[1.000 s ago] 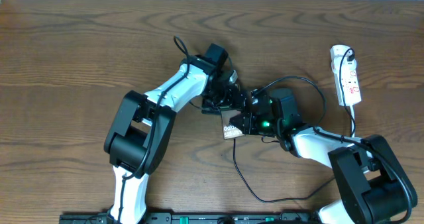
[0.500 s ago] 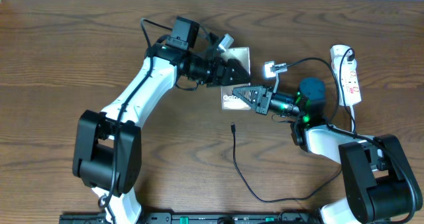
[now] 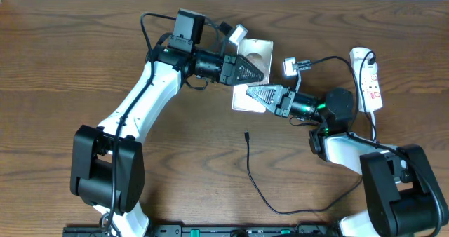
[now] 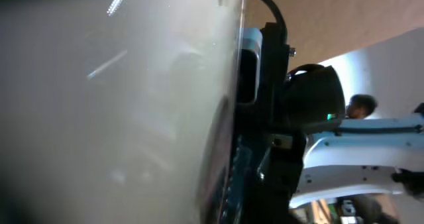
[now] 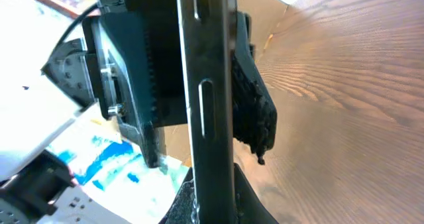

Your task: Plug charger to phone and switch on socket

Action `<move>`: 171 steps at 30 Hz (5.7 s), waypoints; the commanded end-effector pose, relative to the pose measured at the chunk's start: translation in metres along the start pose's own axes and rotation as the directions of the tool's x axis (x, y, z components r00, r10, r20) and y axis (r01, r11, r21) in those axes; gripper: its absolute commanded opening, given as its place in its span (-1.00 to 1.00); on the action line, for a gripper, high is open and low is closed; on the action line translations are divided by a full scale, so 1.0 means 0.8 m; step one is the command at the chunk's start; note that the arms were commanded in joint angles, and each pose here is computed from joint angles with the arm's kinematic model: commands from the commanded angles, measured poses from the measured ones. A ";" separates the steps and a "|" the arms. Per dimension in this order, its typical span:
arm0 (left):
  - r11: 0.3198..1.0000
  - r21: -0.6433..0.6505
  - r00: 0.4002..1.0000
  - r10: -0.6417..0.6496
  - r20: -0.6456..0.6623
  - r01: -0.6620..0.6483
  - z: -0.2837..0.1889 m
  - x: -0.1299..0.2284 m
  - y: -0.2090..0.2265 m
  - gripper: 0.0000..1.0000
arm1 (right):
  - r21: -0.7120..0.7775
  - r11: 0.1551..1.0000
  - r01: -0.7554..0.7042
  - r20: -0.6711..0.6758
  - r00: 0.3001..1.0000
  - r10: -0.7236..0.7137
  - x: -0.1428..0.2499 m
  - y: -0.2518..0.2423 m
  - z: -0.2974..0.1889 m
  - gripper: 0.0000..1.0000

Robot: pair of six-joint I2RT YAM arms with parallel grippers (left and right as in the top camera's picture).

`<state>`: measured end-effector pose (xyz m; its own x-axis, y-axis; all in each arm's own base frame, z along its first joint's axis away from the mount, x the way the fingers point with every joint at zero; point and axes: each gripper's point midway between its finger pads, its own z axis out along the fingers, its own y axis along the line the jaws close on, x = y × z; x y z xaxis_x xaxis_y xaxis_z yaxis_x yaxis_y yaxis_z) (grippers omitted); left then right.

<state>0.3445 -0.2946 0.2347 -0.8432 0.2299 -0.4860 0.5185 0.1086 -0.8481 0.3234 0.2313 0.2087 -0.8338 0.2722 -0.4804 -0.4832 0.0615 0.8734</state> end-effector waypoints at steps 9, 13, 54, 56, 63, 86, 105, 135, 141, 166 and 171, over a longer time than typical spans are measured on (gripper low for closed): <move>0.977 0.208 0.997 0.056 -0.059 -0.043 0.010 0.009 -0.068 -0.85 | -0.038 0.996 -0.080 0.016 0.997 0.081 -0.005 0.014 0.008 -0.98; 0.994 0.102 0.998 0.048 -0.033 -0.044 0.013 0.002 -0.045 -0.85 | -0.042 0.998 -0.048 -0.005 0.999 0.048 -0.001 0.016 0.008 -0.84; 0.150 -0.971 0.929 -0.348 0.124 0.185 -0.092 0.175 0.225 -0.85 | 0.780 0.583 -0.225 -0.002 0.932 0.363 0.138 -0.220 -0.107 0.99; 0.143 -0.974 0.927 -0.356 0.114 0.175 -0.089 0.180 0.229 -0.85 | 0.784 0.576 -0.231 0.006 0.931 0.365 0.137 -0.221 -0.108 0.98; 0.128 -0.979 0.913 -0.396 0.096 0.159 -0.083 0.196 0.244 -0.85 | 0.783 0.579 -0.229 0.005 0.932 0.362 0.137 -0.221 -0.107 0.99; 0.226 -0.947 0.886 -0.451 0.107 0.229 -0.068 0.192 0.240 -0.85 | 0.770 0.558 -0.311 0.077 0.912 0.402 0.133 -0.219 -0.102 0.99; 0.736 -0.448 0.849 -0.339 0.405 0.507 -0.152 0.026 0.182 -0.85 | 0.932 0.360 0.044 -0.199 0.891 0.408 0.108 -0.155 -0.071 -0.05; 0.780 -0.456 0.901 -0.332 0.280 0.429 -0.135 0.058 0.174 -0.86 | 0.943 -0.146 0.299 -0.185 0.836 0.517 0.178 -0.175 -0.156 -0.54; 0.783 -0.460 0.906 -0.324 0.272 0.418 -0.134 0.059 0.174 -0.85 | 0.984 -0.065 0.166 -0.089 0.773 0.628 0.196 -0.170 -0.149 -0.27; 0.784 -0.463 0.908 -0.324 0.264 0.414 -0.134 0.062 0.174 -0.85 | 0.985 0.051 -0.164 0.074 0.676 0.733 0.243 -0.209 -0.168 -0.95; 0.786 -0.464 0.911 -0.319 0.261 0.408 -0.134 0.062 0.174 -0.85 | 0.986 0.114 -0.123 0.005 0.700 0.714 0.231 -0.209 -0.160 -0.98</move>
<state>0.3921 -0.1597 0.1010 -0.9762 -0.0996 -0.1926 0.0804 0.6586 -0.7482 0.2282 0.1744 -0.0057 -0.9191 0.2490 0.3055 0.3571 0.8541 0.3781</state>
